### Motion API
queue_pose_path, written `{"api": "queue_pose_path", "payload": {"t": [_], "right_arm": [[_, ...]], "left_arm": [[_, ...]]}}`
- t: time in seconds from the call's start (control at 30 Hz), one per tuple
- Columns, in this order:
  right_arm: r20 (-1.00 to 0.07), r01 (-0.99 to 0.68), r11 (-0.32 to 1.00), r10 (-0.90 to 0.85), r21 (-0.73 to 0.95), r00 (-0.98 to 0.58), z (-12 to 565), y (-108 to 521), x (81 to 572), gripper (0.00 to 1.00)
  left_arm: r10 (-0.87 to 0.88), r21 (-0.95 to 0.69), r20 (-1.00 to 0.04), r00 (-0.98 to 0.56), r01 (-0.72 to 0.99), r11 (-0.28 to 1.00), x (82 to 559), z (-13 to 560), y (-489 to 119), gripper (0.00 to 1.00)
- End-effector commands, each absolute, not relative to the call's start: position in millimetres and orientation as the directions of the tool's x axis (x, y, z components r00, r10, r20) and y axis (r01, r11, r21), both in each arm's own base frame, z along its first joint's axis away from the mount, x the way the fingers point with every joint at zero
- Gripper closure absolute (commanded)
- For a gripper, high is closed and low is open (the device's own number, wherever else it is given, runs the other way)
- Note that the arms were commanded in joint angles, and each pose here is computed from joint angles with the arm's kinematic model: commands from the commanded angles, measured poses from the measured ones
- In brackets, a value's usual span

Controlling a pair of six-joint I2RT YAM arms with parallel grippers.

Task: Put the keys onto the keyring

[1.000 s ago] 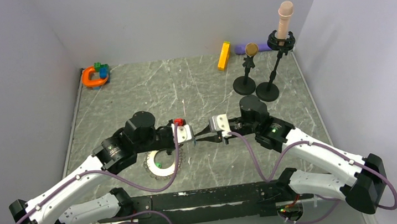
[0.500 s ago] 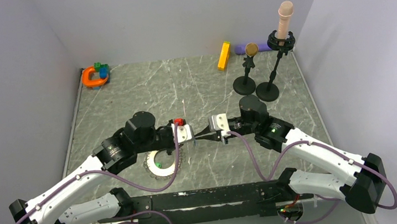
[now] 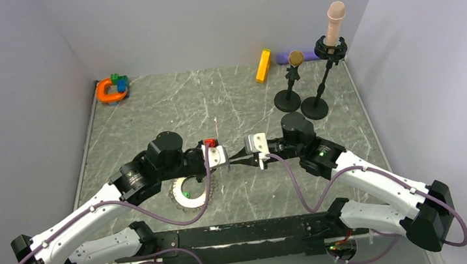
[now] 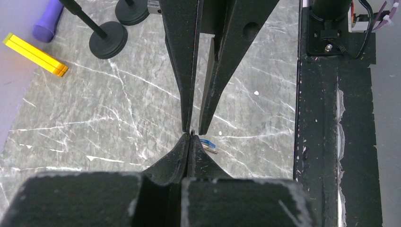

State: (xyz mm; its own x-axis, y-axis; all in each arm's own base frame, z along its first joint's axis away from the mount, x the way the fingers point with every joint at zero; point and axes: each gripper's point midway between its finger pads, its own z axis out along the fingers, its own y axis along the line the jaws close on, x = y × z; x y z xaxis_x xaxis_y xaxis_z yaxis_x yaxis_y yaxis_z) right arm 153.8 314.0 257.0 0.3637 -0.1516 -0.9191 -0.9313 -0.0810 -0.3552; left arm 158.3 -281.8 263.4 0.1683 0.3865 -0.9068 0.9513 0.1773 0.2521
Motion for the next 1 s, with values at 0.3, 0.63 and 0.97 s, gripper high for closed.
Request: {"api": "queue_pose_path", "payload": {"t": [0.3,0.63,0.97], "right_arm": [[-0.920,-0.930,-0.048,-0.138,-0.364,0.367,265.7,317.2,158.0,0.81],[-0.924,-0.933,-0.034,-0.130,-0.359,0.360,269.1,316.1,157.7,0.82],[-0.919,-0.927,-0.057,-0.116,-0.372,0.376,273.1,316.3,153.5,0.96]], "left_arm": [[0.303,0.279,-0.928,0.216,0.943,0.182,155.5,288.4,-287.9,1.00],[0.309,0.280,-0.926,0.215,0.943,0.181,155.3,287.3,-286.9,1.00],[0.325,0.277,-0.922,0.210,0.945,0.177,157.5,282.5,-289.0,1.00]]}}
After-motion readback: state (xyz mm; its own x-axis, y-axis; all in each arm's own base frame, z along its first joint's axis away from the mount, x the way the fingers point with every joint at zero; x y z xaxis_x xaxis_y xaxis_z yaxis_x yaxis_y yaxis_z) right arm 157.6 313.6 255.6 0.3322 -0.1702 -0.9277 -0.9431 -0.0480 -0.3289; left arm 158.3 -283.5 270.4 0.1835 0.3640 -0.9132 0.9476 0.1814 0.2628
